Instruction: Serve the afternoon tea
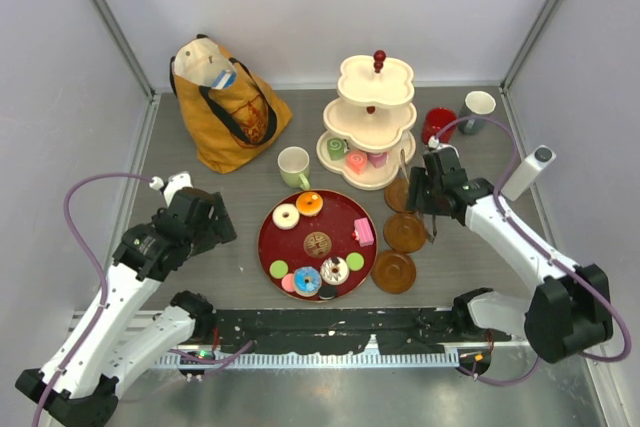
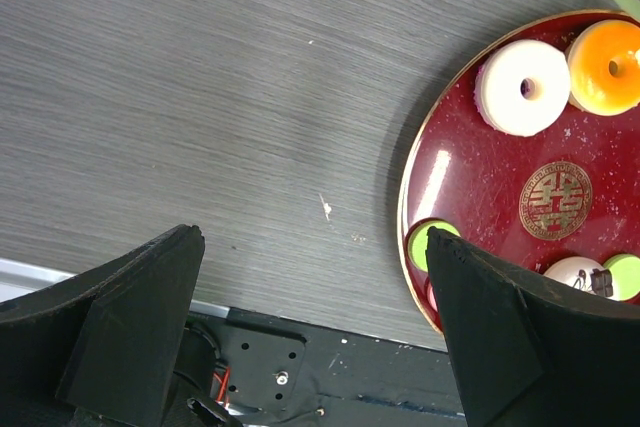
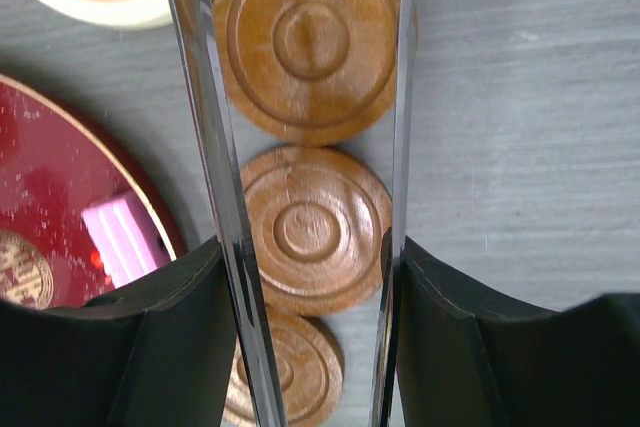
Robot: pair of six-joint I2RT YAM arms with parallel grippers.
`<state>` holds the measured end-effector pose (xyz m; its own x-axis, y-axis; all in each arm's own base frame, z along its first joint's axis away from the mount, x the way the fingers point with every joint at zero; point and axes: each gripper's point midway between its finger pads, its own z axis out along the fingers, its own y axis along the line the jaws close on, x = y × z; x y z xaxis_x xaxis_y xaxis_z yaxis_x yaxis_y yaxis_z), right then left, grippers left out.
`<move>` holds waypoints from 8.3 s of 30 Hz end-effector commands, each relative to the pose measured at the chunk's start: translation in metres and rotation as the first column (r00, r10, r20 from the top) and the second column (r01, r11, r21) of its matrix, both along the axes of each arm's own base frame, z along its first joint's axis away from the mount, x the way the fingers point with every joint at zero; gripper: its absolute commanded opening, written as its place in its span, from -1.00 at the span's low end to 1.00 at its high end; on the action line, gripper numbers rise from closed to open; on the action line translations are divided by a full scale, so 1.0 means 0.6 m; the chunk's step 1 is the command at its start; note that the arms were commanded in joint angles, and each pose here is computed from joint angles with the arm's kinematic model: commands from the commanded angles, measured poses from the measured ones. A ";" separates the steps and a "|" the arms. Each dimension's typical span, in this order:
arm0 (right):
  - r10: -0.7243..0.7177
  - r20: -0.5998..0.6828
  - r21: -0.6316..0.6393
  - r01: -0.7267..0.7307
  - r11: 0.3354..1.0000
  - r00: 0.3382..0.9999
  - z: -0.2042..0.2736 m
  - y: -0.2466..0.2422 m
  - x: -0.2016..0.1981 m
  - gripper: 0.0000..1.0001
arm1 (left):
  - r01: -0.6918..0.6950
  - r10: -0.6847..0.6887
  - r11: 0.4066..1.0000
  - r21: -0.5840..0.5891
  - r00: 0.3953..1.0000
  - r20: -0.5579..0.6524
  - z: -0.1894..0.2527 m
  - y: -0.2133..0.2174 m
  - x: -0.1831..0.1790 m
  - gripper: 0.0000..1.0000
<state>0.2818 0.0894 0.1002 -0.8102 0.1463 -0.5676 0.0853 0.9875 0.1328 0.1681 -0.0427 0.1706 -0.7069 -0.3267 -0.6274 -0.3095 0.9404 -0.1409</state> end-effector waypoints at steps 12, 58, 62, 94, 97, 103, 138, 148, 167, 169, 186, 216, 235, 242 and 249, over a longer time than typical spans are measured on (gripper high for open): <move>0.120 0.065 0.173 -0.129 0.976 0.991 0.059 0.020 -0.123 0.18 | -0.006 0.006 1.000 0.007 1.000 0.008 0.002 0.001 0.007 0.99; 0.787 -0.088 0.143 -0.774 0.616 0.610 0.069 0.221 -0.349 0.21 | 0.014 -0.014 1.000 0.011 1.000 -0.020 -0.006 -0.006 0.011 0.99; 0.845 -0.112 0.114 -0.838 0.533 0.522 0.058 0.248 -0.368 0.22 | 0.018 -0.018 1.000 0.015 0.999 -0.027 -0.008 -0.007 0.011 0.99; 0.859 -0.320 -0.077 -0.914 0.398 0.401 -0.005 0.281 -0.365 0.38 | 0.020 -0.019 1.000 0.015 0.999 -0.034 -0.011 -0.009 0.012 0.99; 0.874 -0.313 -0.041 -0.924 0.380 0.373 -0.001 0.291 -0.374 0.38 | 0.020 -0.019 1.000 0.015 0.999 -0.034 -0.010 -0.008 0.011 0.99; 0.887 -0.322 0.006 -0.936 0.351 0.331 0.006 0.292 -0.389 0.38 | 0.021 -0.021 1.000 0.015 0.999 -0.033 -0.010 -0.009 0.012 0.99; 0.516 0.197 -0.121 -0.502 0.856 0.833 0.229 0.216 -0.088 -0.15 | 0.020 -0.019 1.000 0.014 0.999 -0.035 -0.011 -0.008 0.011 0.99; 0.433 0.277 -0.125 -0.415 0.901 0.858 0.292 0.222 0.022 -0.15 | 0.023 -0.022 1.000 0.010 0.999 -0.028 -0.009 -0.009 0.011 0.99; 0.446 0.161 -0.244 -0.402 0.882 0.880 0.242 0.252 0.131 -0.15 | 0.028 -0.028 1.000 0.003 0.999 -0.021 -0.007 -0.010 0.009 0.99; 0.433 0.141 -0.274 -0.385 0.881 0.890 0.236 0.242 0.141 -0.14 | 0.028 -0.028 1.000 0.001 0.999 -0.019 -0.007 -0.010 0.009 0.99; 0.350 0.084 -0.352 -0.301 0.886 0.933 0.204 0.204 0.161 0.11 | 0.028 -0.028 1.000 0.002 0.999 -0.017 -0.006 -0.010 0.010 0.99; 0.567 0.241 -0.175 -0.539 0.824 0.788 0.277 0.274 0.033 0.28 | 0.029 -0.028 1.000 0.010 0.999 -0.030 -0.010 -0.010 0.010 0.99; 0.683 -0.089 -0.189 -0.685 0.704 0.725 0.040 0.275 -0.157 0.29 | 0.029 -0.029 1.000 0.000 0.999 -0.019 -0.007 -0.011 0.009 0.99; 0.692 -0.150 -0.219 -0.706 0.673 0.706 -0.004 0.300 -0.138 0.31 | 0.028 -0.028 1.000 0.003 0.999 -0.021 -0.008 -0.010 0.009 0.99; 0.679 -0.165 -0.242 -0.697 0.675 0.715 -0.025 0.316 -0.112 0.32 | 0.029 -0.029 1.000 0.003 0.999 -0.022 -0.008 -0.010 0.010 0.99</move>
